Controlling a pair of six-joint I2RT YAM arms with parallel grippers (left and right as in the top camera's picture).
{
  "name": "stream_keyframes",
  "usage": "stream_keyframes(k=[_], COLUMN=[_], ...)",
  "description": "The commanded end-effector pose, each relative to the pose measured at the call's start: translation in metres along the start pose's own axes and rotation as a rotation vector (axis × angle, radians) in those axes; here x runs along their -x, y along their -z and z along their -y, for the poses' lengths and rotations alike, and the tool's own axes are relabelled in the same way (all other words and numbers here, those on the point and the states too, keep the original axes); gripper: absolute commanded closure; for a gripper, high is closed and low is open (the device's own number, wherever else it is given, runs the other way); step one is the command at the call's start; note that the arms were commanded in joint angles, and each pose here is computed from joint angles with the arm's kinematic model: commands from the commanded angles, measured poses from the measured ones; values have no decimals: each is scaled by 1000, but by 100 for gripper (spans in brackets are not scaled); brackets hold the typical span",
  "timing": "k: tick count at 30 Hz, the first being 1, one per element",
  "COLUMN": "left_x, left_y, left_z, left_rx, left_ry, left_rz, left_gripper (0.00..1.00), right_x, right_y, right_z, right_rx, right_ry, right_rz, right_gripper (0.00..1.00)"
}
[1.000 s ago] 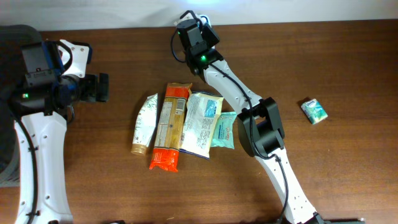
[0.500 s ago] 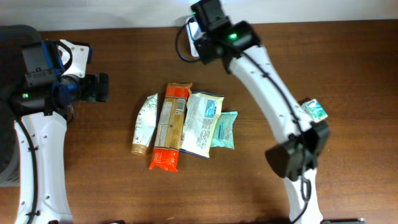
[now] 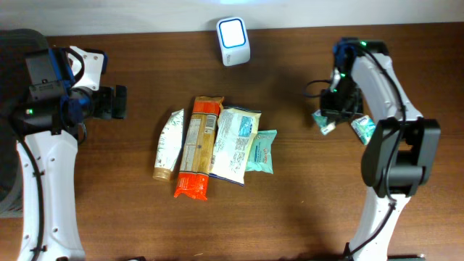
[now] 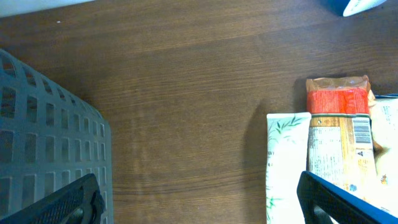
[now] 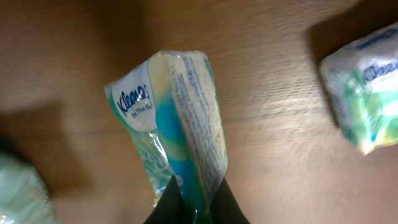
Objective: Scan the item barcode
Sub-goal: 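Place the second tissue pack beside the first on the right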
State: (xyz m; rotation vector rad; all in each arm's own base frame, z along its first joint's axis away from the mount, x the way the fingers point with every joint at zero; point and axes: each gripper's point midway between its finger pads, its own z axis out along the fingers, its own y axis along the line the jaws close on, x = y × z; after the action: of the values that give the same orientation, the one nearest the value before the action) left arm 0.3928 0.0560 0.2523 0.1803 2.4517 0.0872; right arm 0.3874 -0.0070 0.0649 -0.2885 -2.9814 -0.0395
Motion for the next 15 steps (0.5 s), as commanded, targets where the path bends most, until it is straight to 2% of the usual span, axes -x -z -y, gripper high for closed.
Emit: stream_keyframes(k=[1, 5, 6, 8, 9, 10, 12, 15], left_x=[4, 4, 5, 4, 4, 4, 4, 4], left_y=[8, 8, 8, 8, 8, 8, 8, 8], left_z=[-1, -1, -1, -1, -1, -1, -1, -1], left_rx=[2, 2, 2, 2, 2, 2, 2, 2], left_ry=[-12, -12, -12, -12, -12, -12, -12, -12], left_rz=[25, 25, 25, 25, 25, 25, 25, 25], left_gripper=[1, 1, 1, 1, 1, 1, 1, 1], right_x=[-1, -7, -8, -10, -11, -12, -13, -13], right_y=[-9, -11, -11, -11, -11, -10, -4, 7], right_z=[22, 44, 47, 48, 48, 46, 37, -24], right_rx=[13, -66, -81, -87, -86, -77, -28, 274], right_ry=[-66, -88, -88, -88, -88, -91, -100, 0], right_rz=[-8, -31, -34, -40, -45, -48, -54, -62], right_gripper=[92, 90, 87, 64, 37, 24, 19, 19])
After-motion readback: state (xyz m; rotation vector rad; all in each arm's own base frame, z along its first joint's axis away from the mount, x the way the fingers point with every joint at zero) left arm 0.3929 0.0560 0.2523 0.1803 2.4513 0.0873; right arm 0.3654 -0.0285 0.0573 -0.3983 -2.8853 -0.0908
